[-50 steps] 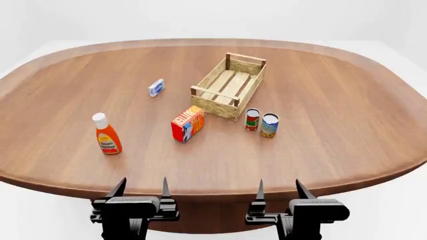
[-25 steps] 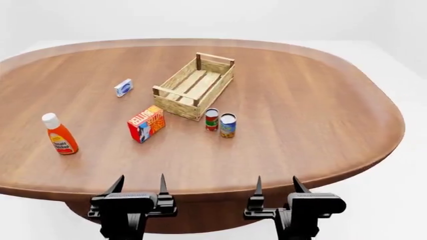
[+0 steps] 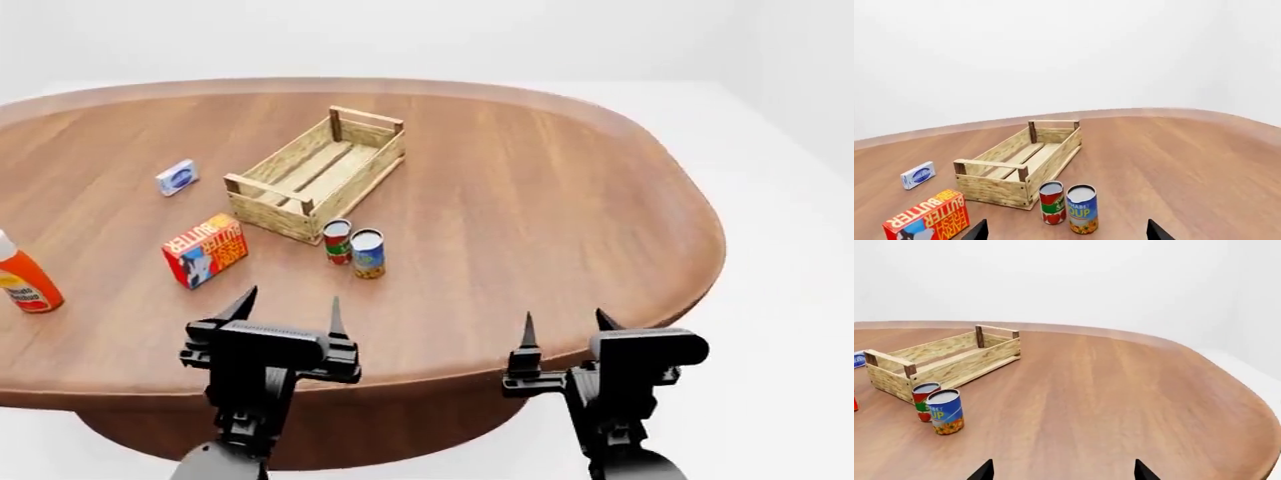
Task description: Pick up the ketchup, and put it in the wooden tray.
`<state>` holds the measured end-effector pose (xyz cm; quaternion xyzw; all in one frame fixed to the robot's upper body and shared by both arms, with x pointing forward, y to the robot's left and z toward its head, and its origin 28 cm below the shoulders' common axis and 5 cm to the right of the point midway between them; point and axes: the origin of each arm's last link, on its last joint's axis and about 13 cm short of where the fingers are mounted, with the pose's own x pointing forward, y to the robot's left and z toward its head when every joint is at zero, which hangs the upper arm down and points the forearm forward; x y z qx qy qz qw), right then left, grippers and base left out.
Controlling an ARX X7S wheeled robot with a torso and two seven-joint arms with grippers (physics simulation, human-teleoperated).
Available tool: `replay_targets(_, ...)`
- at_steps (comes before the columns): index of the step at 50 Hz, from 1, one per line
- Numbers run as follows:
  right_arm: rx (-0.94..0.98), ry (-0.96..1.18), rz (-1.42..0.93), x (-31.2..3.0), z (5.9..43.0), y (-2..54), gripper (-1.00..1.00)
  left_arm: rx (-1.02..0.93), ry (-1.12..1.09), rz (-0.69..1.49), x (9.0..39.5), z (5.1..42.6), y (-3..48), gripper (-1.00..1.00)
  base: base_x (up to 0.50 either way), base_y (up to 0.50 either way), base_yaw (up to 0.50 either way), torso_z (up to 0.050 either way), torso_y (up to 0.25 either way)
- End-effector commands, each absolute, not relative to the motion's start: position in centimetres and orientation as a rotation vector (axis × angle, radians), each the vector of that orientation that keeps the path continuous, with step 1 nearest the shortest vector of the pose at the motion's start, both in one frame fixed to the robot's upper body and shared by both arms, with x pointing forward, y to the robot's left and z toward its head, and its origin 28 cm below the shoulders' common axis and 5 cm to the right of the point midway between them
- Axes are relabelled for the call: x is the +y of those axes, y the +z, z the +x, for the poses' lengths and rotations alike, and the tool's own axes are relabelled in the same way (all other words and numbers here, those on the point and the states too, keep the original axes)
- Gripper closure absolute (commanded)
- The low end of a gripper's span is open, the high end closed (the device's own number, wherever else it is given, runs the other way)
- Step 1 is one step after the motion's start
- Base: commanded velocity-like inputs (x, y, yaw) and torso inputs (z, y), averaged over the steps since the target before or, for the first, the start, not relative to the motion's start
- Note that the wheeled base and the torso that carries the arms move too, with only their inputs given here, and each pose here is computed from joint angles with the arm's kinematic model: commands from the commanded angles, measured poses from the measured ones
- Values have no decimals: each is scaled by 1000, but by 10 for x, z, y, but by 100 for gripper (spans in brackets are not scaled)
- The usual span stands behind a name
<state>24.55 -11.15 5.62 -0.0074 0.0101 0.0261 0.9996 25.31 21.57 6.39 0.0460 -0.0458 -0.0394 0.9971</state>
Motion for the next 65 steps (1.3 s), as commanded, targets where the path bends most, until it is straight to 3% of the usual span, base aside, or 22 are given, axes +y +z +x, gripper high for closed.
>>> replay_targets(1, 49, 74, -26, -122, 264, 81, -100, -111, -91, 135, 218, 280, 94, -100, 43, -359, 0, 0, 0)
replay_targets(18, 72, 160, -107, -123, 282, 113, -100, -148, -25, 109, 228, 306, 136, -100, 241, -19, 0, 0, 0)
replay_targets(38, 53, 187, -93, -119, 289, 117, -100, -161, 16, 85, 237, 311, 138, -100, 500, 0, 0, 0, 0)
replay_targets(45, 35, 185, -131, -117, 289, 121, -100, -173, 41, 80, 241, 309, 141, -100, 0, 0, 0, 0, 0)
replay_targets(65, 15, 229, -139, -112, 301, 132, -100, -212, 122, 97, 256, 308, 149, -100, 148, 9, 495, 0, 1)
